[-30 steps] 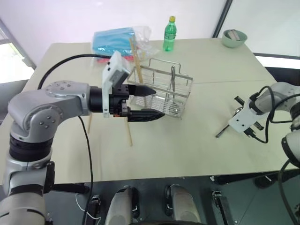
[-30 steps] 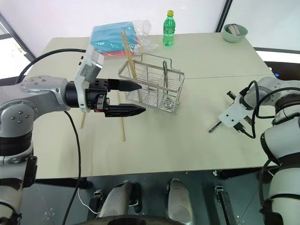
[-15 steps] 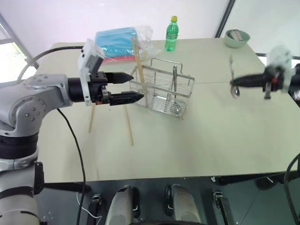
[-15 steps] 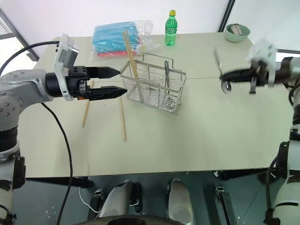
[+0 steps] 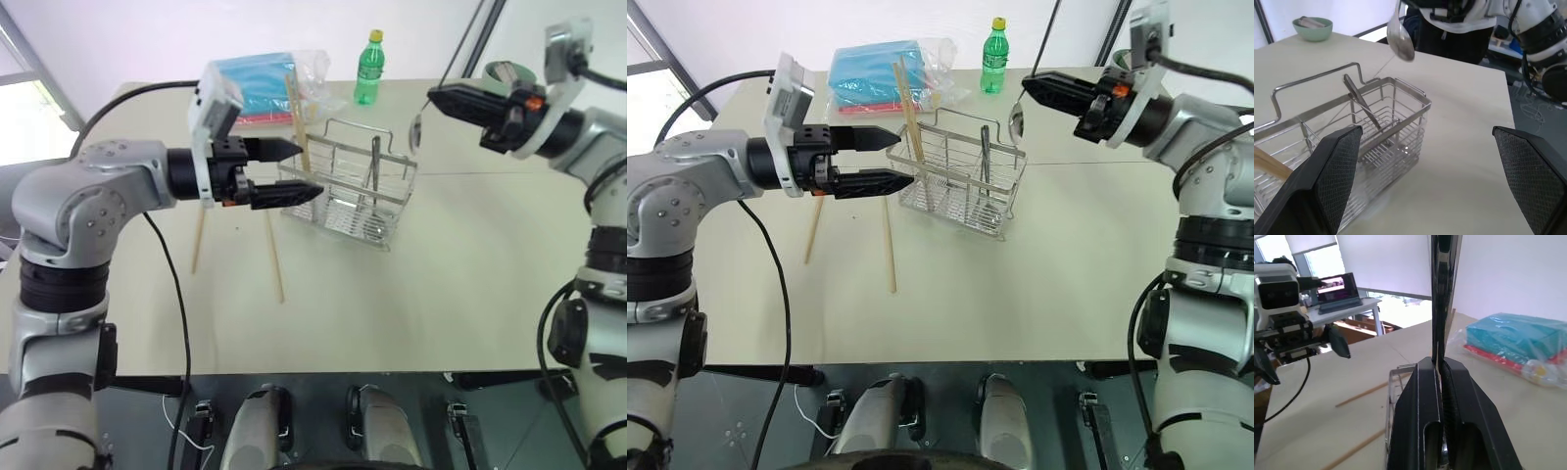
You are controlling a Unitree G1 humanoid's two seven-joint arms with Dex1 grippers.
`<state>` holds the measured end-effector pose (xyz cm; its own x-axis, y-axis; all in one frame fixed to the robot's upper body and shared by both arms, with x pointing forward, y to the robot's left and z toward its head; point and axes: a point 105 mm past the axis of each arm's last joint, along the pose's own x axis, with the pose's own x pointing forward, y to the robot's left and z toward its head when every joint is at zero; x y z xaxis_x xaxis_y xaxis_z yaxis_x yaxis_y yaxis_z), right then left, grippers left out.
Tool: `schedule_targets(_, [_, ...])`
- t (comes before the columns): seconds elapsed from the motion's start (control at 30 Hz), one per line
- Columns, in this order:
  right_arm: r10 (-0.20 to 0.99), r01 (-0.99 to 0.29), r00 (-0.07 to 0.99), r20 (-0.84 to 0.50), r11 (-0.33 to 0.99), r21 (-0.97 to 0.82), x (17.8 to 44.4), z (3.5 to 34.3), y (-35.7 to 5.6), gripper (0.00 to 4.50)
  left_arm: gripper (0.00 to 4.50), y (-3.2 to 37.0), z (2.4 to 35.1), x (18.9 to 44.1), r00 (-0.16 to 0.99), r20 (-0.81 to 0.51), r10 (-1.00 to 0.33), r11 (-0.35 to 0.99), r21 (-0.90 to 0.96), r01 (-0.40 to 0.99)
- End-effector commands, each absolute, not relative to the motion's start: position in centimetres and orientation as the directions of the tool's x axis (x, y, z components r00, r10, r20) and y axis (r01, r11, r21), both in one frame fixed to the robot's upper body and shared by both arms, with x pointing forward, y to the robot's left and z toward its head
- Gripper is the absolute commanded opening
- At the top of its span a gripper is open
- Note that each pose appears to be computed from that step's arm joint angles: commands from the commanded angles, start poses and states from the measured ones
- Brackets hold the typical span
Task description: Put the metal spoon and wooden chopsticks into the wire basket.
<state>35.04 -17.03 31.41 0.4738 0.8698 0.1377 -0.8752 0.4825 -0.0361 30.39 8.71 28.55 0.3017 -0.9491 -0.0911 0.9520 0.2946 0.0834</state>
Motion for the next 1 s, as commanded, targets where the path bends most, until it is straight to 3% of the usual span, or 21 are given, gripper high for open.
schedule_targets(0.03, [0.876, -0.884, 0.453, 0.163, 0.465, -0.045, 34.5, 31.2, -15.5, 0.04, 4.5, 8.4, 30.1, 30.0, 0.293, -0.055, -0.954, 0.283, 0.14, 0.949])
schedule_targets(0.17, [0.882, -0.889, 0.455, 0.124, 0.457, 0.014, 34.7, 28.9, -14.5, 0.04, 4.5, 8.3, 30.3, 29.9, 0.294, -0.051, -0.954, 0.284, 0.145, 0.948])
schedule_targets(0.2, [0.876, -0.881, 0.471, 0.103, 0.472, 0.016, 35.0, 28.0, -14.4, 0.33, 4.5, 8.3, 30.3, 29.9, 0.296, -0.051, -0.954, 0.286, 0.147, 0.947])
schedule_targets(0.27, [0.843, -0.847, 0.53, 0.092, 0.53, 0.025, 36.0, 27.1, -14.4, 0.99, 4.5, 8.5, 30.3, 29.9, 0.305, -0.052, -0.951, 0.295, 0.148, 0.944])
schedule_targets(0.47, [0.808, -0.82, 0.569, 0.151, 0.572, 0.023, 36.4, 28.8, -15.1, 4.08, 4.5, 9.3, 30.4, 29.6, 0.338, -0.053, -0.94, 0.326, 0.156, 0.932])
schedule_targets(0.5, [0.804, -0.814, 0.575, 0.155, 0.581, 0.008, 36.4, 29.2, -15.5, 4.42, 4.5, 9.6, 30.5, 29.7, 0.355, -0.048, -0.934, 0.344, 0.157, 0.926])
schedule_targets(0.67, [0.791, -0.798, 0.587, 0.17, 0.601, -0.041, 36.4, 31.3, -17.4, 4.42, 4.5, 11.9, 31.3, 30.3, 0.488, -0.011, -0.873, 0.48, 0.155, 0.863])
schedule_targets(0.77, [0.817, -0.82, 0.544, 0.191, 0.566, -0.084, 35.2, 33.9, -18.6, 4.42, 4.5, 15.5, 32.1, 33.5, 0.745, 0.022, -0.667, 0.744, 0.069, 0.664])
schedule_targets(0.83, [0.853, -0.854, 0.486, 0.191, 0.51, -0.1, 33.9, 34.9, -18.8, 4.42, 4.5, 17.6, 31.2, 35.4, 0.86, -0.034, -0.509, 0.86, 0.004, 0.51])
schedule_targets(0.93, [0.923, -0.921, 0.353, 0.151, 0.371, -0.119, 31.1, 35.4, -18.3, 4.42, 4.5, 20.7, 28.7, 37.7, 0.948, -0.177, -0.264, 0.965, -0.057, 0.258])
schedule_targets(1.0, [0.951, -0.946, 0.288, 0.113, 0.301, -0.123, 29.8, 35.1, -17.9, 4.42, 4.5, 21.6, 27.7, 38.7, 0.957, -0.227, -0.183, 0.982, -0.089, 0.166])
